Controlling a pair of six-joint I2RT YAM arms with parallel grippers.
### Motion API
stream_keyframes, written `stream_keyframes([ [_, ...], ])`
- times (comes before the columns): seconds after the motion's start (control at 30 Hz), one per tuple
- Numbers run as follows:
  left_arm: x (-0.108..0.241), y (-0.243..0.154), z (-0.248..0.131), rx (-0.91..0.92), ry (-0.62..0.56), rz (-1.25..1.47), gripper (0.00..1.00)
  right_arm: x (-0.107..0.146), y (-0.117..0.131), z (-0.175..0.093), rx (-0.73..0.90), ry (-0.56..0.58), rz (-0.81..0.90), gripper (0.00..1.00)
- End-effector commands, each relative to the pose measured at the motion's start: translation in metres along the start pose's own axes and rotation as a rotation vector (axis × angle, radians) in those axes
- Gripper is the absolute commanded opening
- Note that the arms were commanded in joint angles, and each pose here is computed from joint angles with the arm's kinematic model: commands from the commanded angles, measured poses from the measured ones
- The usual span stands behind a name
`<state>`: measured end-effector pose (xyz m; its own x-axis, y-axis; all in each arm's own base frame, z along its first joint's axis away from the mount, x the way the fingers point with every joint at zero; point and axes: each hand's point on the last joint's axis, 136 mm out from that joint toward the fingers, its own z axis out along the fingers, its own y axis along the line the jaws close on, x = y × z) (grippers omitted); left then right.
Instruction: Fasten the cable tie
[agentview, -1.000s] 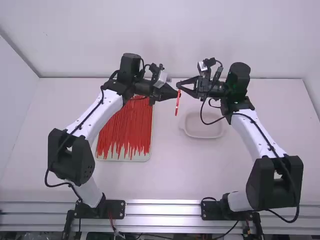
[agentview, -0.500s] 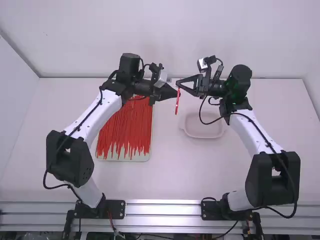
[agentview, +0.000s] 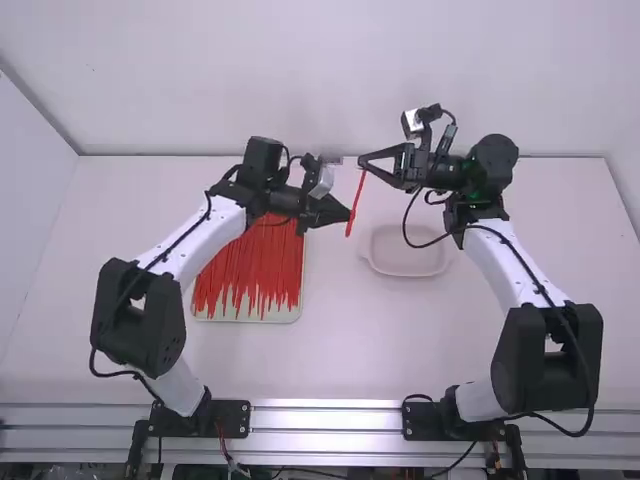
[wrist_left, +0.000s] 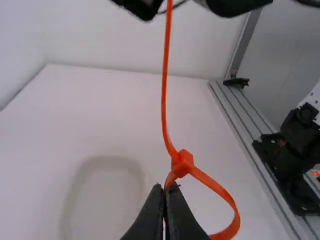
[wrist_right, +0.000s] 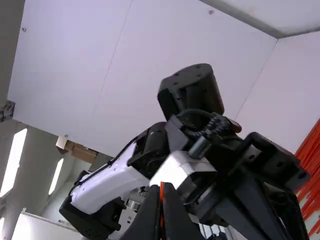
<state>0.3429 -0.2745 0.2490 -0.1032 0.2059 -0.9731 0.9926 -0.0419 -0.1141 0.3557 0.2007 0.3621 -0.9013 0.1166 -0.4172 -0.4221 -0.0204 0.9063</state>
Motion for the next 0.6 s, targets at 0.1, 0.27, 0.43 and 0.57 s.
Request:
stream_keyframes([
  [0.1, 0.049, 0.005, 0.006, -0.042, 0.082, -0.157, 0.02, -0.015, 0.022, -0.007, -0.006, -0.066, -0.046, 0.0],
  [0.27, 0.057, 0.0, 0.006, -0.034, 0.096, -0.202, 0.02, -0.018, 0.021, -0.013, -0.001, -0.082, -0.036, 0.0],
  [0.43, 0.06, -0.003, 0.006, -0.028, 0.103, -0.228, 0.02, -0.021, 0.021, -0.017, 0.005, -0.094, -0.04, 0.0],
  [0.57, 0.05, -0.001, 0.006, -0.019, 0.069, -0.233, 0.02, -0.02, 0.02, -0.017, 0.007, -0.085, -0.066, 0.09],
])
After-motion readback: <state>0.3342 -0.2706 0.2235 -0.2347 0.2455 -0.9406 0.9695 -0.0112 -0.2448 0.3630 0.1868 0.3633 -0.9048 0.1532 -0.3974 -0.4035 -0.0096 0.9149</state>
